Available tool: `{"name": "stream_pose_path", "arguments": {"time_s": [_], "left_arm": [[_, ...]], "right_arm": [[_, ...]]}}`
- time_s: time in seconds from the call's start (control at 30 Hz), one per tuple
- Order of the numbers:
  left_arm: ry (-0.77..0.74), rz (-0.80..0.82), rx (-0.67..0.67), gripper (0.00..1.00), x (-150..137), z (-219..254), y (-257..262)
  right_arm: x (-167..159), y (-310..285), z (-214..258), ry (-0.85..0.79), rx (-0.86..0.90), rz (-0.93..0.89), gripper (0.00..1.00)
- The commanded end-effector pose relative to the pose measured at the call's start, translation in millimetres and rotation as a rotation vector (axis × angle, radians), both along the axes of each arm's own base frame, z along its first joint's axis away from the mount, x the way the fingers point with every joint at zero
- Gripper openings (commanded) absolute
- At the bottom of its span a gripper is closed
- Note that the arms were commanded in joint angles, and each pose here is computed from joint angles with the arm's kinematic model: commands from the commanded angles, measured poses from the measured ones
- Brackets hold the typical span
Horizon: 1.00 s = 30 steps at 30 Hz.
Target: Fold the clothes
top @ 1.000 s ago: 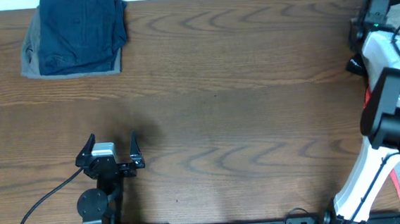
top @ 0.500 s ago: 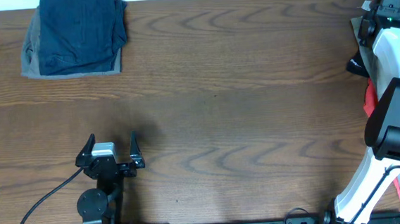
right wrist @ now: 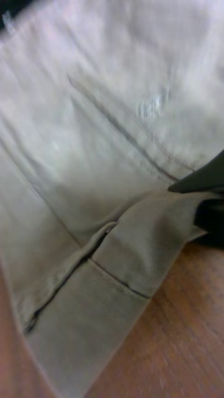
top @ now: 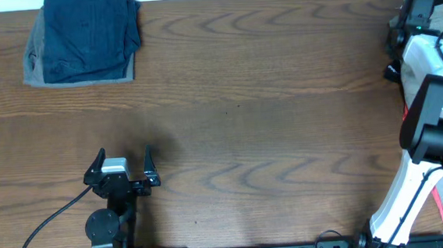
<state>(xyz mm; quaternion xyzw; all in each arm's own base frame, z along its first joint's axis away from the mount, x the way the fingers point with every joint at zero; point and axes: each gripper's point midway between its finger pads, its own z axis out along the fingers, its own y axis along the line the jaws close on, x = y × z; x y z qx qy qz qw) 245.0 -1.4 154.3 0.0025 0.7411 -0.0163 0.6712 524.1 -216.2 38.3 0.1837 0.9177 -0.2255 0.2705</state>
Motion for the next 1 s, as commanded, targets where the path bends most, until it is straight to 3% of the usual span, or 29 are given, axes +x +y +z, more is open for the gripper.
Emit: {"name": "stream_pose_path", "arguments": {"time_s": [0.0,0.2,0.7,0.97], "left_arm": [[0.044,-0.010,0.002,0.98,-0.8,-14.8,-1.3],[0.045,-0.010,0.002,0.98,-0.9,-14.9,-1.3],[0.044,-0.010,0.002,0.98,-0.8,-14.8,-1.3],[0.045,-0.010,0.002,0.98,-0.9,-14.9,-1.3]], "right_arm": [[0.6,4.3,-22.9,0.024,0.020,0.003,0.12],[7.1,13.0,-35.1,0.033,0.047,0.071,0.36],[10.3,-1.3,-33.2,0.003,0.033,0.067,0.41],[5.1,2.7,-71.9,0.083,0.038,0.118,0.54]]}}
